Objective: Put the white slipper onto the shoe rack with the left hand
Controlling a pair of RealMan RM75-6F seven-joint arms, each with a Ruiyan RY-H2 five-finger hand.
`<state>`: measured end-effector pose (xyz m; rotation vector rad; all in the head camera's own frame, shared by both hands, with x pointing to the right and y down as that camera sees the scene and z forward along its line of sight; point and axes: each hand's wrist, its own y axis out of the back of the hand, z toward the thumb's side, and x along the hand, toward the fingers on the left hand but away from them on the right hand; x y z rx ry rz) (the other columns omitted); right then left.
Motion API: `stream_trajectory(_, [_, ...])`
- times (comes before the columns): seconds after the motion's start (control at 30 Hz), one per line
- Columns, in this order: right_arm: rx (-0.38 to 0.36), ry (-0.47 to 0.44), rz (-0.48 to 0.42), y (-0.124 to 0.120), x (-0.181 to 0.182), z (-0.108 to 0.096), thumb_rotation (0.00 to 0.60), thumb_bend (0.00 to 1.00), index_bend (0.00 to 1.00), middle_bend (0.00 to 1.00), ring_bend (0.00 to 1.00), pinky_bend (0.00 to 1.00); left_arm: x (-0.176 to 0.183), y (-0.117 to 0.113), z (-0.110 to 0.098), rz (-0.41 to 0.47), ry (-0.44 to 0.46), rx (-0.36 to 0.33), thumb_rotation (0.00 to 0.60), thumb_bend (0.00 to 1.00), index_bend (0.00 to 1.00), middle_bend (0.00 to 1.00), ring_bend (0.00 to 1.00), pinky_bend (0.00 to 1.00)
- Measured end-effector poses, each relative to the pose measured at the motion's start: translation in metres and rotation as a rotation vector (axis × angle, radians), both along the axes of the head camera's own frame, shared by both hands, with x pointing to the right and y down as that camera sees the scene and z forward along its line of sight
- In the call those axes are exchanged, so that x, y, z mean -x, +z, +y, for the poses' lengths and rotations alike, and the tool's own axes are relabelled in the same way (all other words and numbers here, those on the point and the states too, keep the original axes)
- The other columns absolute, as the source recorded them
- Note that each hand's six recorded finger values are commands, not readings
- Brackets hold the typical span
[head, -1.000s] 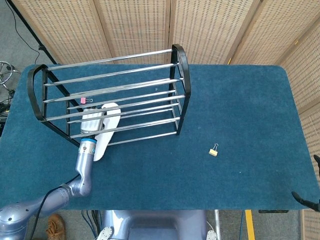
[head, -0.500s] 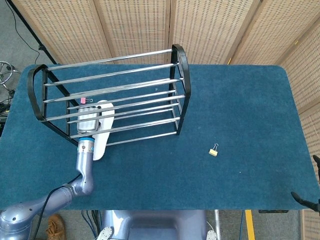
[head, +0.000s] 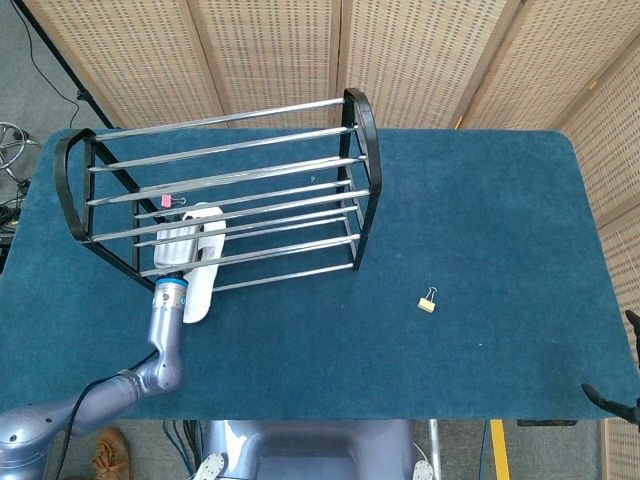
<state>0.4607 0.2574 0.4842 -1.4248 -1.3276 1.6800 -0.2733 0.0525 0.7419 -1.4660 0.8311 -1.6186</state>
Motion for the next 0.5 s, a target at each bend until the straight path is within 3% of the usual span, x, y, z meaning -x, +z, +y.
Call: stream_trajectory(0.5, [0.0,0.002,-0.002,-0.001,0.0,0.0,0.6,0.0,0.0,0.0,0.0,0.0,-0.009,-0.014,0.005,-0.024,0.044,-0.039,0.6,0.23,0.41,0.38,0.33,0.46])
